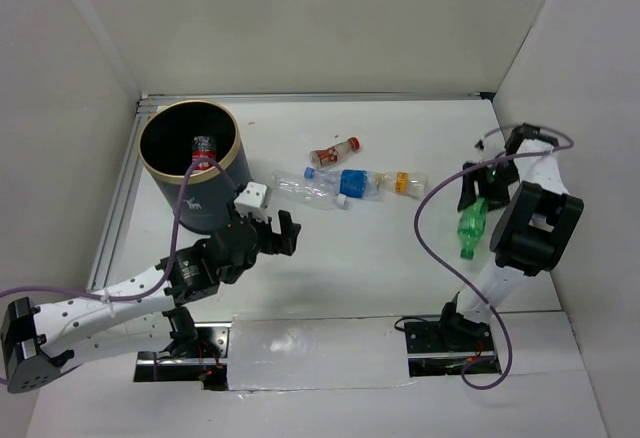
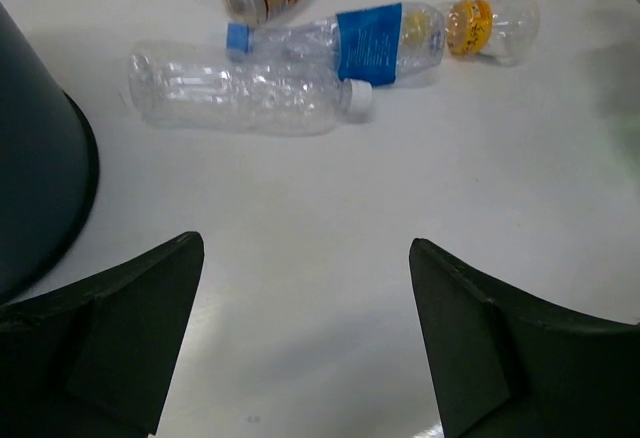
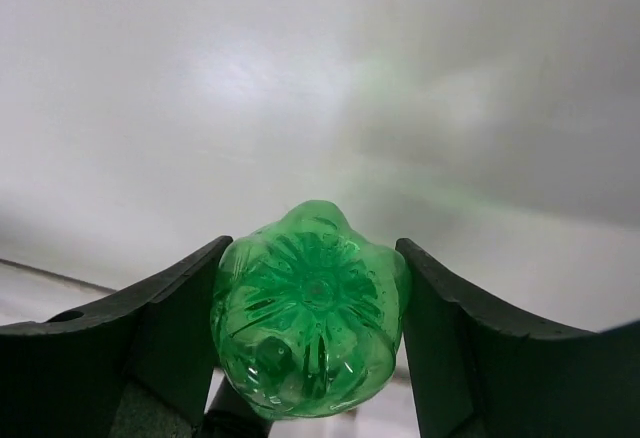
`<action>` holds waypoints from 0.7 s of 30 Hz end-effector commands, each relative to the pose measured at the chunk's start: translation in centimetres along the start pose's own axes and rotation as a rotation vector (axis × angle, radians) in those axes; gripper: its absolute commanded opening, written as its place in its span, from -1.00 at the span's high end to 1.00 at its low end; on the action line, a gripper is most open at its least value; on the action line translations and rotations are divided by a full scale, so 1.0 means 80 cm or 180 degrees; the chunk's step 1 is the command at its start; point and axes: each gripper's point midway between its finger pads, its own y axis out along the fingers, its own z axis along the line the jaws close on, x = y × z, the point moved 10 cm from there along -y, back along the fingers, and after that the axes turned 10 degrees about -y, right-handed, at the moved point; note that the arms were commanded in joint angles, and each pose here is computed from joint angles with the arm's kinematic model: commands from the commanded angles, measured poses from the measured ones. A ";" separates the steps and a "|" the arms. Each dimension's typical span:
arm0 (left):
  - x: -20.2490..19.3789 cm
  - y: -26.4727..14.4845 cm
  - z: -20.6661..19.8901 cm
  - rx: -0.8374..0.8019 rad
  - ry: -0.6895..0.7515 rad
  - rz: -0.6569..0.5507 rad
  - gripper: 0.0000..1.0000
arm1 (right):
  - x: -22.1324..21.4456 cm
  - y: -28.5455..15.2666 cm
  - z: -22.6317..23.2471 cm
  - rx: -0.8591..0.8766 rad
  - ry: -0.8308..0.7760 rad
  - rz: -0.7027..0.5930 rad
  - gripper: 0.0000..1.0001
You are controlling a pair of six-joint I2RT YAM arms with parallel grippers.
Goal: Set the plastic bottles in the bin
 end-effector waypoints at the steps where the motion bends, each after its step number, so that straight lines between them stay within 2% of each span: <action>1: -0.020 -0.004 -0.006 -0.0046 -0.0622 0.0135 -0.92 | 0.059 -0.107 0.050 0.0442 -0.1055 -0.1115 1.00; 2: -0.036 -0.001 0.000 0.0045 -0.0680 0.0234 -0.90 | 0.069 -0.129 0.065 0.0507 -0.1299 -0.1307 1.00; 3: -0.041 -0.001 -0.003 0.0062 -0.1013 0.0277 -0.86 | 0.085 -0.145 0.077 0.0511 -0.1589 -0.1535 1.00; 4: -0.053 0.003 0.001 0.0215 -0.1137 0.0348 -0.86 | 0.103 -0.178 0.099 0.0499 -0.1867 -0.1921 1.00; 6: -0.066 0.007 0.004 0.0396 -0.1360 0.0432 -0.83 | 0.134 -0.210 0.147 0.0470 -0.2465 -0.2477 1.00; 8: -0.077 0.015 0.000 0.0513 -0.1609 0.0517 -0.80 | 0.152 -0.238 0.204 0.0652 -0.2799 -0.2941 1.00; 9: -0.079 0.019 -0.002 0.0536 -0.1695 0.0520 -0.80 | 0.167 -0.258 0.223 0.0590 -0.3046 -0.3308 1.00; 11: -0.081 0.024 -0.013 0.0523 -0.1904 0.0566 -0.80 | 0.180 -0.281 0.257 0.0764 -0.3144 -0.3673 1.00; 13: -0.079 0.035 -0.031 0.0407 -0.2107 0.0614 -0.78 | 0.202 -0.309 0.321 0.0833 -0.3505 -0.4389 1.00; 14: -0.079 0.035 -0.031 0.0406 -0.2109 0.0614 -0.78 | 0.203 -0.309 0.321 0.0790 -0.3475 -0.4397 1.00; 18: -0.083 0.048 -0.045 0.0315 -0.2179 0.0699 -0.78 | 0.203 -0.327 0.438 0.1153 -0.4030 -0.5025 1.00; 21: -0.095 0.055 -0.044 0.0362 -0.2102 0.0784 -0.78 | 0.218 -0.317 0.494 0.1511 -0.4103 -0.5250 1.00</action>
